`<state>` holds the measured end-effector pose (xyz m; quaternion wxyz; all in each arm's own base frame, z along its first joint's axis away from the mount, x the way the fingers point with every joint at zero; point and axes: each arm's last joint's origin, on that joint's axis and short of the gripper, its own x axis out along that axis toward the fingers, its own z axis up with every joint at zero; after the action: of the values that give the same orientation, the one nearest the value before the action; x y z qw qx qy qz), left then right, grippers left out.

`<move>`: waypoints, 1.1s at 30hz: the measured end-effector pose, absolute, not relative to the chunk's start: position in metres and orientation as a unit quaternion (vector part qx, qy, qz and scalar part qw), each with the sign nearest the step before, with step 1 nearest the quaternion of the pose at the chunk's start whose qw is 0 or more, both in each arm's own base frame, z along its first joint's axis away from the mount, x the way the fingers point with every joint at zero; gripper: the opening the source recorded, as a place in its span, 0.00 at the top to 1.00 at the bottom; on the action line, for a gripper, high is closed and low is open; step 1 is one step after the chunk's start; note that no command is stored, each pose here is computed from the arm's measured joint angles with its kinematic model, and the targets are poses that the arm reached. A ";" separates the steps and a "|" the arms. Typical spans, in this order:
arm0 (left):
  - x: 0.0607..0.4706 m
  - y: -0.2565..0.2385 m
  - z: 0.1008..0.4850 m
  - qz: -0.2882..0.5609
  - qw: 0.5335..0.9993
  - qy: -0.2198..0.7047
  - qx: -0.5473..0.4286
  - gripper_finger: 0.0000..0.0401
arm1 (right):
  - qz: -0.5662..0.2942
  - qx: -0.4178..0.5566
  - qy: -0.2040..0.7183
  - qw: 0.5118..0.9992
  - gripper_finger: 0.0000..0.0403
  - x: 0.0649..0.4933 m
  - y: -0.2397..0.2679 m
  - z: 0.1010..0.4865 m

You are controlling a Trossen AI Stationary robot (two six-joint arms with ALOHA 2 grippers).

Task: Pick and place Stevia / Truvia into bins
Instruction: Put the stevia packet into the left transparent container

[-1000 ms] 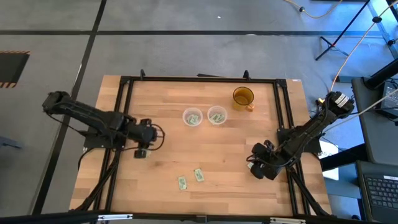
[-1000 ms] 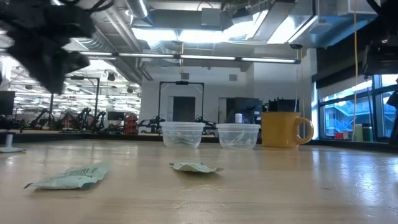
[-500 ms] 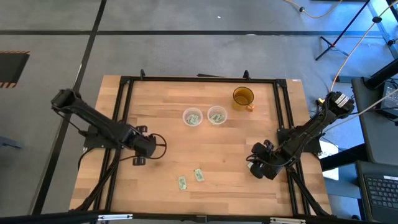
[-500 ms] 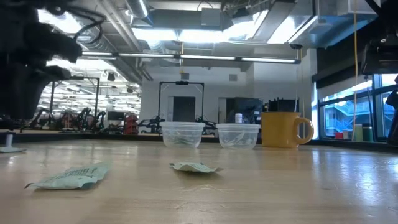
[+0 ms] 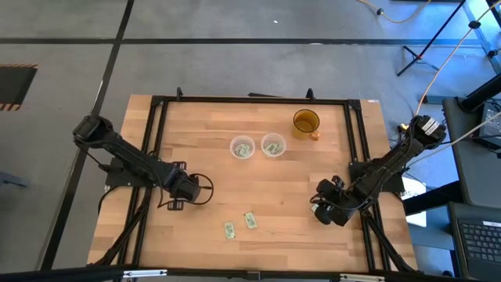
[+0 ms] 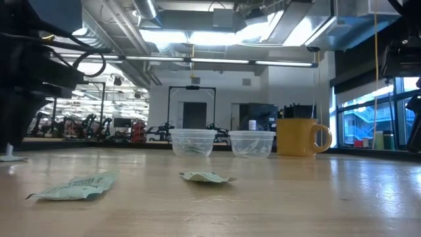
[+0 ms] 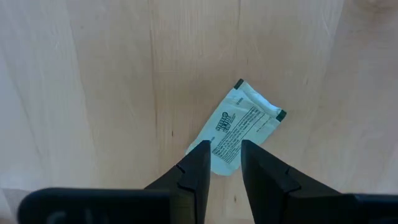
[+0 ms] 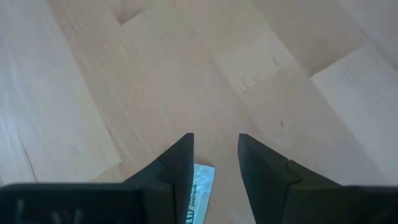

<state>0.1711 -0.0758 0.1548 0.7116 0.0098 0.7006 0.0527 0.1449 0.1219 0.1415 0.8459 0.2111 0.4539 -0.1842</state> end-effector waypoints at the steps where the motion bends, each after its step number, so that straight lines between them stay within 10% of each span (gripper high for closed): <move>1: 0.171 -0.076 0.154 0.054 0.711 0.701 0.009 0.80 | -0.184 0.211 0.454 0.846 0.68 0.145 0.122 0.141; 33: 0.182 -0.082 0.131 0.046 0.679 0.733 0.002 0.99 | -0.188 0.209 0.447 0.849 0.68 0.145 0.122 0.142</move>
<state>0.1816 -0.0823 0.1309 0.6788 0.0019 0.7329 0.0456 0.1452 0.1216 0.1417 0.8491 0.2087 0.4474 -0.1876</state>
